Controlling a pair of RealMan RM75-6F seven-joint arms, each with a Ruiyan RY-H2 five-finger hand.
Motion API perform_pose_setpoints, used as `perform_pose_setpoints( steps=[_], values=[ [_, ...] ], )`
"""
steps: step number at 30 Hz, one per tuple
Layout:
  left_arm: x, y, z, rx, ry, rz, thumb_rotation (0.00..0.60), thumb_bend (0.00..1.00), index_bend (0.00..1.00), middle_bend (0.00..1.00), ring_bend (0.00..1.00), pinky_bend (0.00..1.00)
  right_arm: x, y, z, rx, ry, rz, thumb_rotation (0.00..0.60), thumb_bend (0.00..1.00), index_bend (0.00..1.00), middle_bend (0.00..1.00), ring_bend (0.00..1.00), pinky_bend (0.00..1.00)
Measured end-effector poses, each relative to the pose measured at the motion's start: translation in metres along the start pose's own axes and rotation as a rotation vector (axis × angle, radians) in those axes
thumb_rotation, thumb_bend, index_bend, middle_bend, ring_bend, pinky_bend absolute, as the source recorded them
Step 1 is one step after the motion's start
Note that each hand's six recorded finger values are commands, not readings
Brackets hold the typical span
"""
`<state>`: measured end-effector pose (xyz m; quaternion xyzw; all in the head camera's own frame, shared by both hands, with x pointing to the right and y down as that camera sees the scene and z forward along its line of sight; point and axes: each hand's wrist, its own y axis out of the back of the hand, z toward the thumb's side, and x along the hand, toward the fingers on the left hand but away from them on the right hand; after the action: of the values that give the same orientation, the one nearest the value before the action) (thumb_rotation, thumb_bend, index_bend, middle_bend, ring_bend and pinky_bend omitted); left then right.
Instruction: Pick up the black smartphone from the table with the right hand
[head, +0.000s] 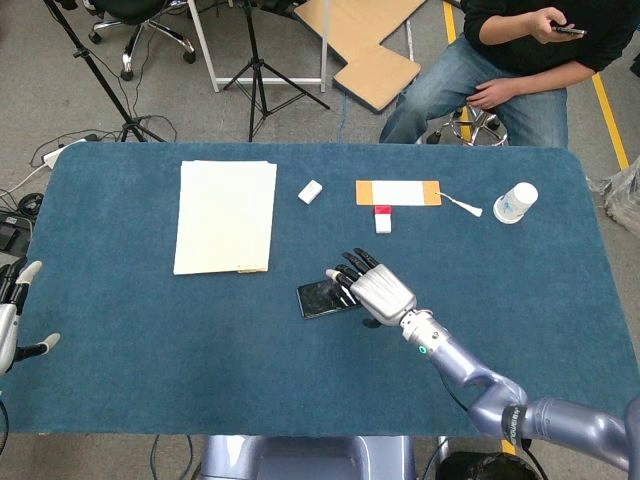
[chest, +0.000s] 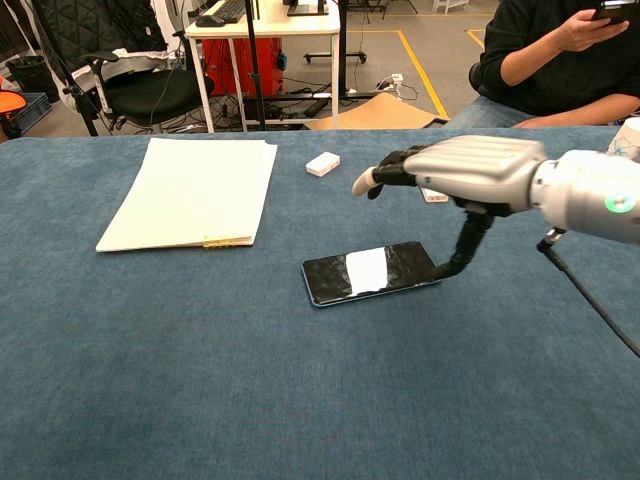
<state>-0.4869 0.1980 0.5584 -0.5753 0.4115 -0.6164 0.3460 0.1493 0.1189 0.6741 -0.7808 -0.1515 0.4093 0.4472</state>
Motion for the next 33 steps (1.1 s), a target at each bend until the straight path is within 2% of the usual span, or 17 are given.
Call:
perform_pose_setpoints(
  steps=[9,25,33],
  values=[
    [0.003,-0.004,-0.002,0.006,0.012,-0.013,0.600,0.00,0.00,0.00,0.00,0.00,-0.040,-0.023,0.015,0.069,-0.004,0.059,0.600,0.00,0.21,0.21,0.00,0.00],
    [0.004,-0.006,-0.001,0.011,0.012,-0.021,0.600,0.00,0.00,0.00,0.00,0.00,-0.061,-0.038,0.030,0.242,-0.018,0.096,0.600,0.01,0.23,0.23,0.00,0.00],
    [0.005,-0.008,-0.001,0.014,0.014,-0.028,0.600,0.00,0.00,0.00,0.00,0.00,-0.068,-0.045,0.039,0.292,-0.027,0.110,0.600,0.01,0.23,0.23,0.00,0.00]
  ],
)
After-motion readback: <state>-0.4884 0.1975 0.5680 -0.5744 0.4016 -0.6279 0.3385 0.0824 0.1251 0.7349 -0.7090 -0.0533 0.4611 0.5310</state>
